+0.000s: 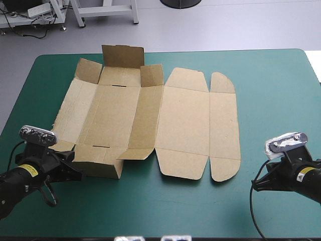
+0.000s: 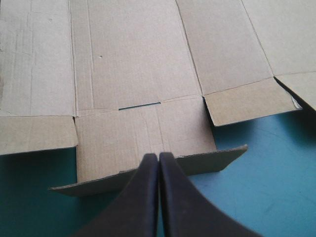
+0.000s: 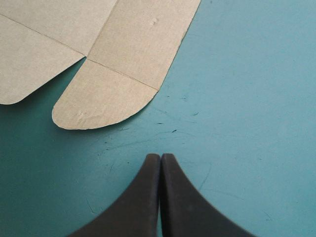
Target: Fold the box
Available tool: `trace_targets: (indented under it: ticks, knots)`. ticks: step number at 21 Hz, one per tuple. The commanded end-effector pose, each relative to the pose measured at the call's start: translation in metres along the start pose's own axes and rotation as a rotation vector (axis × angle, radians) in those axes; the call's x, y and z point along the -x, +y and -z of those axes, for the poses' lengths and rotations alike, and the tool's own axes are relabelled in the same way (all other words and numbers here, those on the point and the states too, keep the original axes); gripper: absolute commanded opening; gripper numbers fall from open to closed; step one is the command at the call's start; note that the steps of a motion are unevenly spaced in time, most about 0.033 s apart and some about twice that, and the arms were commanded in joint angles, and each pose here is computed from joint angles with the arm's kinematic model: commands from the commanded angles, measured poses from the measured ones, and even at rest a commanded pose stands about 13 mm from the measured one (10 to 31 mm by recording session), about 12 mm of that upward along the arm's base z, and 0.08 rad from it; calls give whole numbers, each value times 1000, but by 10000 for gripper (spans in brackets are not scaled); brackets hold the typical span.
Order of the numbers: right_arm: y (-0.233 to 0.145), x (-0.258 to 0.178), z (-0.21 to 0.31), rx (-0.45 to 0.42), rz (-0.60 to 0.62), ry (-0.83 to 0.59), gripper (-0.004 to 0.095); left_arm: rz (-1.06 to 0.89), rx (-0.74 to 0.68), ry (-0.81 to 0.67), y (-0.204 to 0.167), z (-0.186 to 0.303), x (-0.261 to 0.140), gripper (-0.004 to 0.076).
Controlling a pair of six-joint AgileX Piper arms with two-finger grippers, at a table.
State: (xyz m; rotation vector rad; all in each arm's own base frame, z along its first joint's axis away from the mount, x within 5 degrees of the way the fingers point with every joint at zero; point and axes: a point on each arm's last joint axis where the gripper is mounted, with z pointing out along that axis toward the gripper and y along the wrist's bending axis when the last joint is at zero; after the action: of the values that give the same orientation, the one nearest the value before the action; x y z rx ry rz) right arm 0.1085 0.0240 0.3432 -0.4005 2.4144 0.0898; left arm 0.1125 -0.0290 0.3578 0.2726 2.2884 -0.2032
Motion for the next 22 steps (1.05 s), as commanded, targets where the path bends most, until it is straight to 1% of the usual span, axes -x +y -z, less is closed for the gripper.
trace_targets:
  ticks: [1, 4, 7, 10, 12, 14, 16, 19, 21, 22]
  knots:
    - [-1, 8, 6, -8, 7, -72, -24, 14, -18, -86, -2, 6, 11, -6]
    - [-1, 9, 6, -6, 6, -72, -24, 29, -52, -81, -5, 6, 10, -5]
    - [0, 9, 6, -4, 4, -73, -24, -12, -117, -53, -10, 1, 11, -5]
    - [0, 9, 6, -4, 4, -75, -24, -7, -115, -20, -9, -8, 14, -5]
    - [0, 9, 6, -4, 4, -75, -24, 17, -147, 10, -11, -18, 17, -5]
    - [0, 9, 6, -4, 4, -75, -24, 21, -222, 48, -16, -28, 19, -5]
    - [0, 9, 6, -4, 4, -75, -24, 4, -248, 38, -18, -30, 22, -5]
    - [0, 9, 6, -4, 8, -75, -24, -63, -207, 12, -14, -31, 27, -5]
    - [0, 9, 6, -4, 12, -75, -24, -126, -120, 17, -6, -32, 35, 4]
    - [0, 9, 6, -5, 21, -75, -24, -151, -50, 29, 1, -35, 44, 13]
